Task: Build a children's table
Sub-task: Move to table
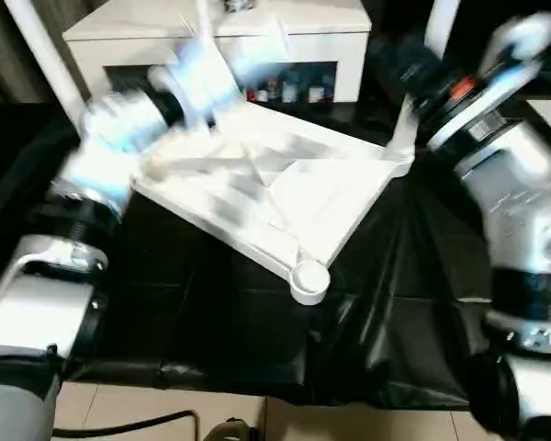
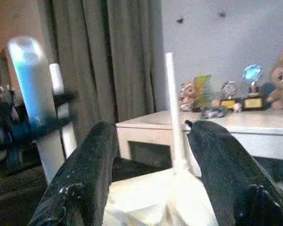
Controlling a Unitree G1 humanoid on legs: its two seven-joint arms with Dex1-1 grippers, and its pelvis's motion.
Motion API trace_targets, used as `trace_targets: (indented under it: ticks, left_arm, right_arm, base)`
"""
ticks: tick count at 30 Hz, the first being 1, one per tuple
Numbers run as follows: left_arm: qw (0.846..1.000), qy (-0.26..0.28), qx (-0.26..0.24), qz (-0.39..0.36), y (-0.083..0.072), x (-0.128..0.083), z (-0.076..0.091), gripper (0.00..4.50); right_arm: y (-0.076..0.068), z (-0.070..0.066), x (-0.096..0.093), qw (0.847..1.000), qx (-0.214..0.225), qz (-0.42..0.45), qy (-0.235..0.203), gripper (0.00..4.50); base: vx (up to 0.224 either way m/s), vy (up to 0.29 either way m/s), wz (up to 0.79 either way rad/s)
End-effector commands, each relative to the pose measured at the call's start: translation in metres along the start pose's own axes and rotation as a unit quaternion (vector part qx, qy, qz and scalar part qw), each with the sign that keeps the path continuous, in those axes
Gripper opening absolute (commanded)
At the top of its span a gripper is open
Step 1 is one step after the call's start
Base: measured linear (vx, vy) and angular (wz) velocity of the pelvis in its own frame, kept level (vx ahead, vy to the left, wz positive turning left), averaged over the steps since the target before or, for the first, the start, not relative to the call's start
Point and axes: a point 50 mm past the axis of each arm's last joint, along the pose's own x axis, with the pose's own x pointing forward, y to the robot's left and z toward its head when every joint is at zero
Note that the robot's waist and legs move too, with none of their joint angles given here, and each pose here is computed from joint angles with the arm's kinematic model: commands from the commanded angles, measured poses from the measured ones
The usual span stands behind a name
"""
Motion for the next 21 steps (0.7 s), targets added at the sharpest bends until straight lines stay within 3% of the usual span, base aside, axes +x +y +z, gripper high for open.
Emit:
trace_targets:
  ticks: [1,3,4,9,15,17,18,19,21]
  left_arm:
    - [0.993,-0.032,-0.103,0.04,0.008,-0.006,0.006,1.51]
    - [0.984,-0.048,-0.159,0.06,0.012,-0.007,0.009,1.51]
    - [0.96,-0.078,-0.252,0.089,0.024,-0.01,0.017,1.51]
    - [0.936,-0.101,-0.322,0.097,0.041,-0.019,0.025,1.5]
    - [0.91,-0.124,-0.387,0.086,0.05,-0.024,0.037,1.5]
    - [0.887,-0.144,-0.432,0.077,0.054,-0.023,0.043,1.5]
    - [0.887,-0.144,-0.432,0.077,0.054,-0.023,0.043,1.5]
    - [0.876,-0.153,-0.452,0.073,0.054,-0.023,0.045,1.5]
    - [0.853,-0.165,-0.492,0.06,0.054,-0.022,0.048,1.5]
  right_arm:
    - [0.006,-0.001,-0.001,1.0,-0.005,0.014,-0.008,2.67]
    - [0.008,-0.003,-0.002,1.0,-0.008,0.017,-0.004,2.67]
    - [0.012,-0.009,-0.003,0.999,-0.027,0.033,0.011,2.67]
    - [0.024,-0.013,-0.003,0.995,-0.044,0.09,0.029,2.67]
    - [0.036,-0.02,-0.006,0.985,-0.043,0.149,0.069,2.67]
    - [0.04,-0.028,-0.007,0.976,-0.034,0.187,0.11,2.67]
    - [0.04,-0.028,-0.007,0.976,-0.034,0.187,0.11,2.67]
    - [0.043,-0.033,-0.009,0.969,-0.023,0.206,0.131,2.67]
    - [0.047,-0.044,-0.013,0.953,-0.007,0.247,0.176,2.96]
  base:
    - [0.0,0.0,0.0]
    - [0.0,0.0,0.0]
    - [0.0,0.0,0.0]
    - [0.0,0.0,0.0]
    - [0.0,0.0,0.0]
    - [0.0,0.0,0.0]
    - [0.0,0.0,0.0]
    - [0.0,0.0,0.0]
    - [0.0,0.0,0.0]
